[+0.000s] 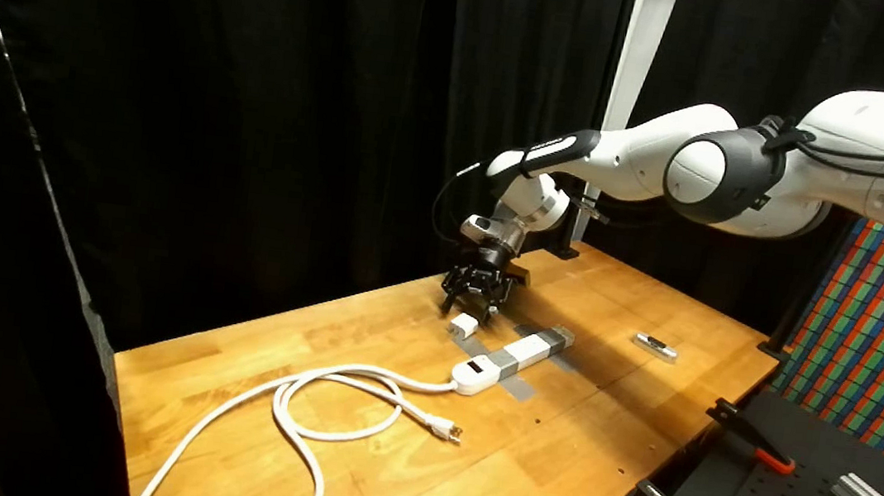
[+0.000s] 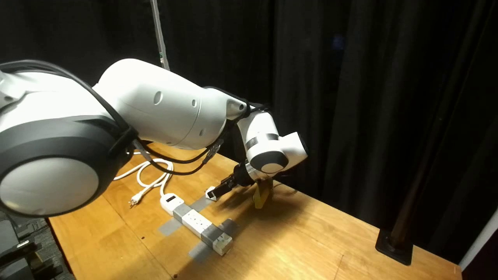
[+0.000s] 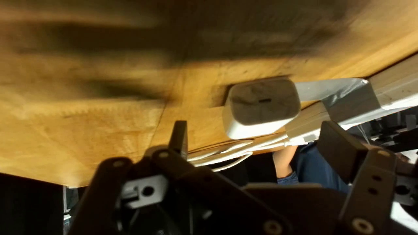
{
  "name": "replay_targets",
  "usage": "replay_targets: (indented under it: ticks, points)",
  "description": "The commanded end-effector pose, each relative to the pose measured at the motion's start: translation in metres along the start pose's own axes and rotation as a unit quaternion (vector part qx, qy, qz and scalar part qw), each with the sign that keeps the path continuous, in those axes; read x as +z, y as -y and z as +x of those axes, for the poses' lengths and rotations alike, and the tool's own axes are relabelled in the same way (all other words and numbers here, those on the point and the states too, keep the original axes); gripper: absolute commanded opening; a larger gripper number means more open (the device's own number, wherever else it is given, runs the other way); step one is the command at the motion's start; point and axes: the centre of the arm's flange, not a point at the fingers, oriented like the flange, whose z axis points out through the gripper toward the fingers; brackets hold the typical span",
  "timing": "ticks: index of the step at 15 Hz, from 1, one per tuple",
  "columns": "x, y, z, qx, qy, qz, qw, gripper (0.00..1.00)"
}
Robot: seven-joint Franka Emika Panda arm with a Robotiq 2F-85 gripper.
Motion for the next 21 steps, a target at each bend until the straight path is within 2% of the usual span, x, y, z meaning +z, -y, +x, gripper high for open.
replay_targets:
  ticks: [1,3,4,5,8,11,12,13,15,17,19,20,21]
  points:
    - [-0.005,-0.024,-0.012,-0.010,-0.003,0.004,0.9999,1.00]
    - [-0.001,-0.028,-0.012,-0.013,-0.007,-0.031,0.9994,1.00]
    - [-0.001,-0.030,-0.012,-0.015,-0.006,-0.046,0.9988,0.75]
    - [-0.001,-0.032,-0.013,-0.015,-0.005,-0.066,0.9977,0.74]
    - [-0.003,-0.037,-0.014,-0.020,0.004,-0.091,0.9957,0.49]
    - [-0.003,-0.039,-0.015,-0.028,0.007,-0.089,0.9956,0.27]
    - [-0.004,-0.037,-0.014,-0.030,0.011,-0.080,0.9962,0.23]
    - [-0.003,-0.036,-0.014,-0.032,0.016,-0.072,0.9967,0.73]
    - [-0.003,-0.035,-0.013,-0.035,0.019,-0.064,0.9972,0.81]
    - [-0.001,-0.036,-0.013,-0.037,0.019,-0.061,0.9973,0.96]
    - [0.001,-0.035,-0.012,-0.039,0.019,-0.065,0.9970,1.00]
    - [0.001,-0.035,-0.012,-0.041,0.020,-0.066,0.9968,1.00]
    - [0.001,-0.035,-0.012,-0.044,0.019,-0.068,0.9965,0.75]
